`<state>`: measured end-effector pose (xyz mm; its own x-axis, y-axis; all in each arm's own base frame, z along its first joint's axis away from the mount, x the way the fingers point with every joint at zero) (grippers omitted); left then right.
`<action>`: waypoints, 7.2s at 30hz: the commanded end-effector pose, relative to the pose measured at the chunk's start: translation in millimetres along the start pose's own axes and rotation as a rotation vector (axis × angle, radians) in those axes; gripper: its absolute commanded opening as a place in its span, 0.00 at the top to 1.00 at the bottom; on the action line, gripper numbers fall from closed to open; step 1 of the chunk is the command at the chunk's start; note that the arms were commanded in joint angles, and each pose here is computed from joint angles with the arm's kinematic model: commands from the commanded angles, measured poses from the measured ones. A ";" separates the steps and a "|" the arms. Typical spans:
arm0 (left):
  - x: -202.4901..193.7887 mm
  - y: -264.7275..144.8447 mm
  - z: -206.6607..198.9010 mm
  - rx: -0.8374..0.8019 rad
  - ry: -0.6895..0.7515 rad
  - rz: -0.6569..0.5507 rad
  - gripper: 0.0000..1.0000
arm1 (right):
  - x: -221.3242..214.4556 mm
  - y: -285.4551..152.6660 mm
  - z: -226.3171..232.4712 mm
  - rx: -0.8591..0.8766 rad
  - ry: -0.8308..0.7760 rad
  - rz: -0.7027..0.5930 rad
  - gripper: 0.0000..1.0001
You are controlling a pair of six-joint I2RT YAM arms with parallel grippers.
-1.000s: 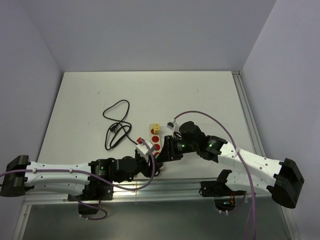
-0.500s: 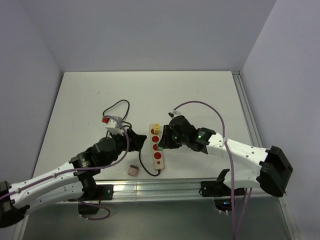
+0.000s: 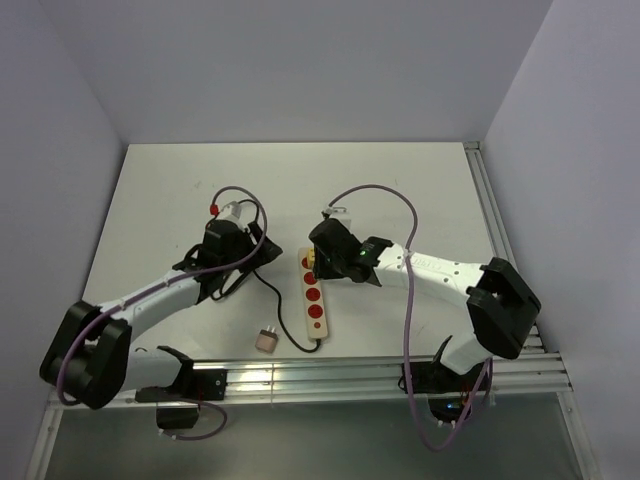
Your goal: Insert the plug
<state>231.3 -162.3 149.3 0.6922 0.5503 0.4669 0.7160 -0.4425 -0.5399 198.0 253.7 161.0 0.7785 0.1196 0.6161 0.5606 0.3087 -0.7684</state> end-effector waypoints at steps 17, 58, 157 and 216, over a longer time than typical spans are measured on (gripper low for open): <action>15.9 51.9 -43.2 -0.260 -0.028 0.127 0.38 | 9.7 11.6 13.0 -0.020 -0.026 -0.008 1.00; -15.0 81.1 -14.4 -0.287 -0.106 0.257 0.46 | -81.8 65.9 14.9 -0.150 -0.058 0.169 1.00; -129.9 -111.3 11.7 0.418 0.051 -0.016 0.03 | -46.7 -92.8 -35.7 0.204 -0.004 -0.168 0.19; -43.7 -107.9 -126.3 -0.252 -0.283 0.128 1.00 | -10.8 -117.6 -10.0 0.465 -0.044 -0.504 0.30</action>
<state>132.3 -219.8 228.0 0.7194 0.6403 0.2691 0.6629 -0.5174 -0.5411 121.3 194.5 214.9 0.5503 -0.0337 0.8343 0.6484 0.6468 -0.4015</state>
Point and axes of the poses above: each gripper's point midway between its finger pads, its own y axis out along the fingers, its own z axis along the line the jaws close on, x = y × z, the point moved 9 cm from there along -y, back along the fingers, and after that the axes turned 9 degrees about -y, right-handed, at the moved point
